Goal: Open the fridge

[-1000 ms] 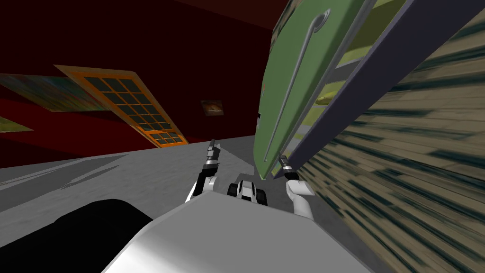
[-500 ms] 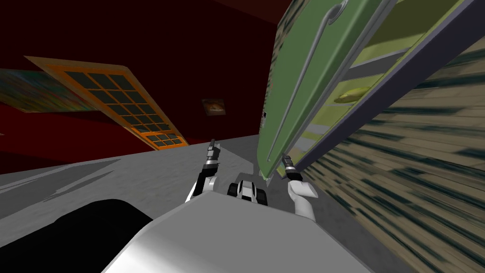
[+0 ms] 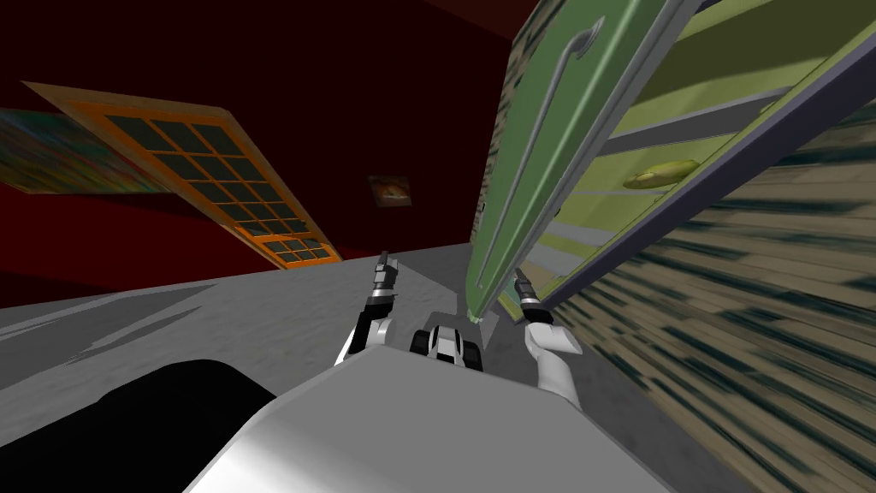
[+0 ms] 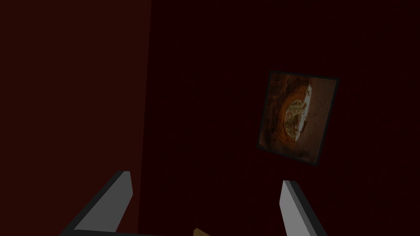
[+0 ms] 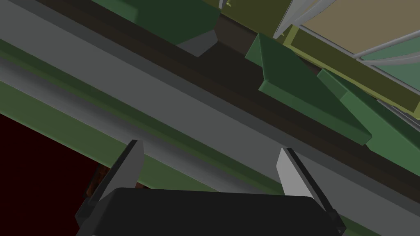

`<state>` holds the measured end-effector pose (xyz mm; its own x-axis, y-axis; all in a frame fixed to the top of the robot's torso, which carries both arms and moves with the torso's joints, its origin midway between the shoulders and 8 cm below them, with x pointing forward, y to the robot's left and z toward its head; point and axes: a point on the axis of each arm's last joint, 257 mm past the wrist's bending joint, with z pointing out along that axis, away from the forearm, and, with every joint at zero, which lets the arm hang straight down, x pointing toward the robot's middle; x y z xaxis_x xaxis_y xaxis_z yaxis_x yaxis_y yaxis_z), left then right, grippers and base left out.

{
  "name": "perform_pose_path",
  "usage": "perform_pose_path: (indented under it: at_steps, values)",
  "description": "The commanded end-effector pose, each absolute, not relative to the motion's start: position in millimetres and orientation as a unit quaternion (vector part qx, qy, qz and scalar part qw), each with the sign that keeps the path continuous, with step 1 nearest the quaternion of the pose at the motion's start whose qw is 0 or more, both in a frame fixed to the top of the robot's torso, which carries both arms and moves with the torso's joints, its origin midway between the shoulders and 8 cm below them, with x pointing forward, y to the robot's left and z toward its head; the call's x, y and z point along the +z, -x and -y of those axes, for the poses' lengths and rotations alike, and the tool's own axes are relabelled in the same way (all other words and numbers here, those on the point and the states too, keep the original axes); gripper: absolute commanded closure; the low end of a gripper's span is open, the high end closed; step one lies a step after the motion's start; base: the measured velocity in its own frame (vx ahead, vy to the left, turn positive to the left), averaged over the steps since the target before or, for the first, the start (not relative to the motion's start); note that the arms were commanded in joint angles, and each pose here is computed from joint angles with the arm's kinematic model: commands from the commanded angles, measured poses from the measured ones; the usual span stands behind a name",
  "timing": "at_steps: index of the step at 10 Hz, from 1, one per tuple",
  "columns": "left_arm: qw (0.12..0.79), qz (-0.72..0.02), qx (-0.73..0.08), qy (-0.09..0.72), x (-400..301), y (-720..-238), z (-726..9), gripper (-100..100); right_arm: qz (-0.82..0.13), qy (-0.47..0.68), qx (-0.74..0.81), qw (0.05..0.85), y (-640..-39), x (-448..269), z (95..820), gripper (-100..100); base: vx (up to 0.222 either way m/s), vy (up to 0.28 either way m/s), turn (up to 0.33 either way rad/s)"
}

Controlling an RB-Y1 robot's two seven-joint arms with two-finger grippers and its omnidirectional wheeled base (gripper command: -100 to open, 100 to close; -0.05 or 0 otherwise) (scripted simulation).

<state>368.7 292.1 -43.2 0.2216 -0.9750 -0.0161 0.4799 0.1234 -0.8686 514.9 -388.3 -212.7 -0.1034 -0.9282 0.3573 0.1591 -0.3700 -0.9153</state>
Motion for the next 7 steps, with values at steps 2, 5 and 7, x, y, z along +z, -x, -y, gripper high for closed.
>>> perform_pose_path:
  at_steps: [2, 5, 7]
  values:
    - [0.678, -0.319, -0.536, 0.388, -43, -369, -292, 0, -0.354, 0.517, -0.672, 0.395, -537, -177, 422, -100, -0.03, -0.061, 0.05]
    - [0.678, -0.319, -0.536, 0.388, -43, -369, -292, 0, -0.358, 0.496, -0.688, 0.39, -564, -143, 436, -100, -0.043, -0.058, 0.061]
    - [0.678, -0.319, -0.536, 0.388, -43, -369, -292, 0, -0.365, 0.487, -0.692, 0.388, -574, -132, 439, -100, -0.043, -0.06, 0.056]
